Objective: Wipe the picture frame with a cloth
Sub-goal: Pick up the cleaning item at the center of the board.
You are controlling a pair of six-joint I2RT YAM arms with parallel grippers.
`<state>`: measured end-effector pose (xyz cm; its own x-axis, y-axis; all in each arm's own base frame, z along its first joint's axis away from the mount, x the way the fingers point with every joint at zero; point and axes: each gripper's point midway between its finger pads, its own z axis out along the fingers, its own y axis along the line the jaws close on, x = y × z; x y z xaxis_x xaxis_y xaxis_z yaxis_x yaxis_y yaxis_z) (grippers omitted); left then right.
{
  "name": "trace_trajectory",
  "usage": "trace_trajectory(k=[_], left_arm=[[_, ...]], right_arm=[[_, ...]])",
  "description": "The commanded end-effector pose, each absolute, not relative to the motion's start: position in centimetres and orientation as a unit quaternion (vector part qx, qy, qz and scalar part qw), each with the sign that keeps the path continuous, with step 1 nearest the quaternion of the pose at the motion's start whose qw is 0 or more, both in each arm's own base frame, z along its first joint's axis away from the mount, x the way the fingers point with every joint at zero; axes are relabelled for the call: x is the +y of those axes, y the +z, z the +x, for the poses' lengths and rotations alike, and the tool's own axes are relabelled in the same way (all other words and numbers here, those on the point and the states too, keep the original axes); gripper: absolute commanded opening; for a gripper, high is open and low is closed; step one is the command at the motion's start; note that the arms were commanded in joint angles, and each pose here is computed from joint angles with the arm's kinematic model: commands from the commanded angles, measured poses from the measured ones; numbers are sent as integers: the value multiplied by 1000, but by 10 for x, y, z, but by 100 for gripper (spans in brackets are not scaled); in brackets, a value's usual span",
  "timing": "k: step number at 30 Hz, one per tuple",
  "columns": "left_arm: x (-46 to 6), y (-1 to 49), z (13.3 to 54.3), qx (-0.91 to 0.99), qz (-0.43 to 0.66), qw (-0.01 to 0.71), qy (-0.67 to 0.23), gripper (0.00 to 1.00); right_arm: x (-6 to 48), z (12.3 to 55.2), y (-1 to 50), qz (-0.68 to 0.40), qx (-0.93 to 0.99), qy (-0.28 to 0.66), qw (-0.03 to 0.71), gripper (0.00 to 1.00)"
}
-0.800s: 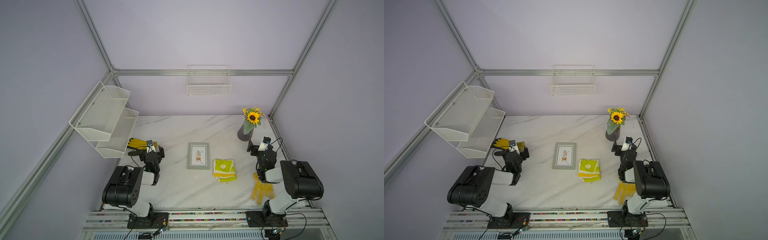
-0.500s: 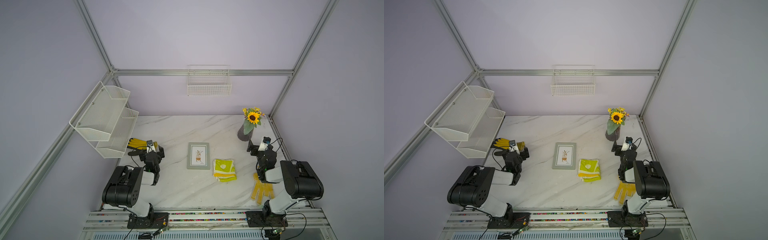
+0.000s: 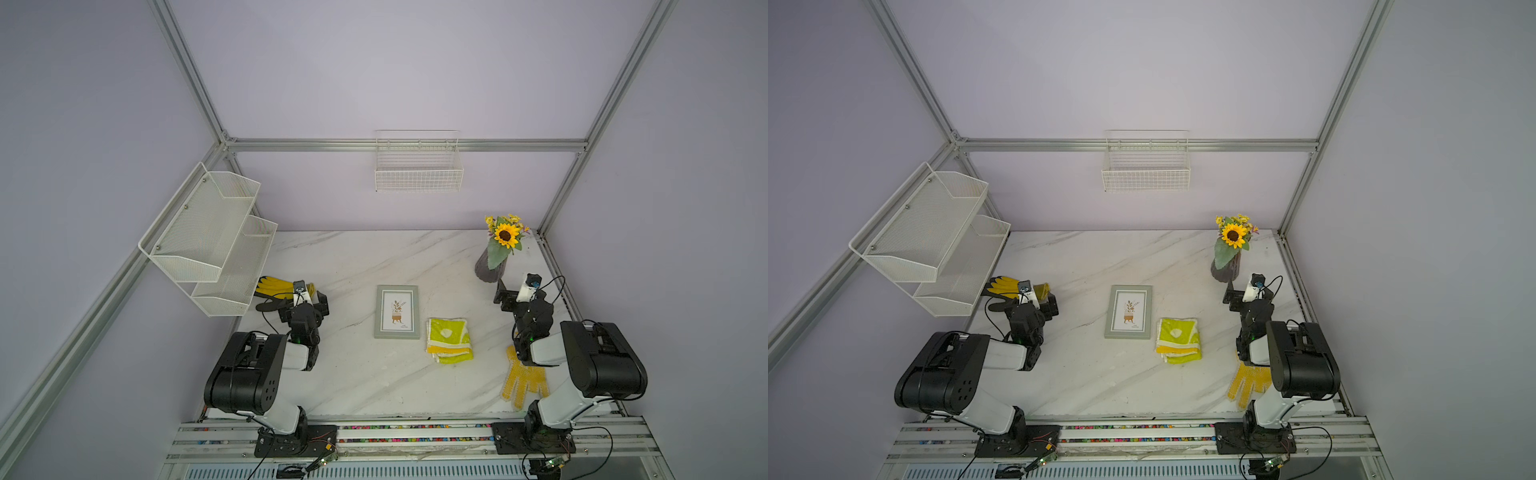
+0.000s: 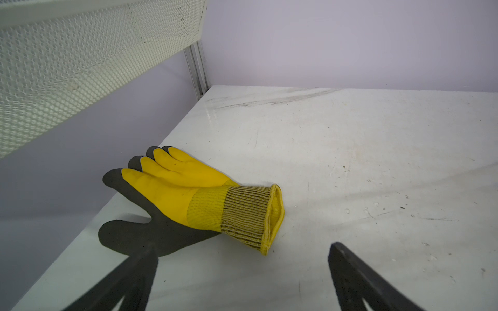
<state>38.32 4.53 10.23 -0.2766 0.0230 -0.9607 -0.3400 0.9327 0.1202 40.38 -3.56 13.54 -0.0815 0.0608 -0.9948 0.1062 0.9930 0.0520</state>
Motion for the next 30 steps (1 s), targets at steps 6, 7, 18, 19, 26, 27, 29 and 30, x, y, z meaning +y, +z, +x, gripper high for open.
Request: trace_trajectory(k=[6,7,18,19,26,27,29,30], left_arm=[[46,118,392,767,-100,615,152,100],[46,119,392,766,-101,616,152,100],[46,117,393,768,-99,614,150,100],[46,117,394,771,-97,613,144,100],[33,114,401,787,-55,606,105,90],[32,114,401,788,-53,605,101,88],[29,116,402,788,-44,607,96,87],[30,120,403,787,-44,607,98,83]], right_arm=[[-37,408,147,57,719,-13,693,97],[-36,408,148,56,719,-13,693,97],[-36,409,146,57,721,-9,690,97],[-36,409,146,57,722,-10,690,96],[-40,409,147,65,720,-16,691,77],[-40,408,147,66,719,-16,691,76],[-46,406,148,82,716,-26,693,75],[-52,403,152,100,709,-35,697,73]])
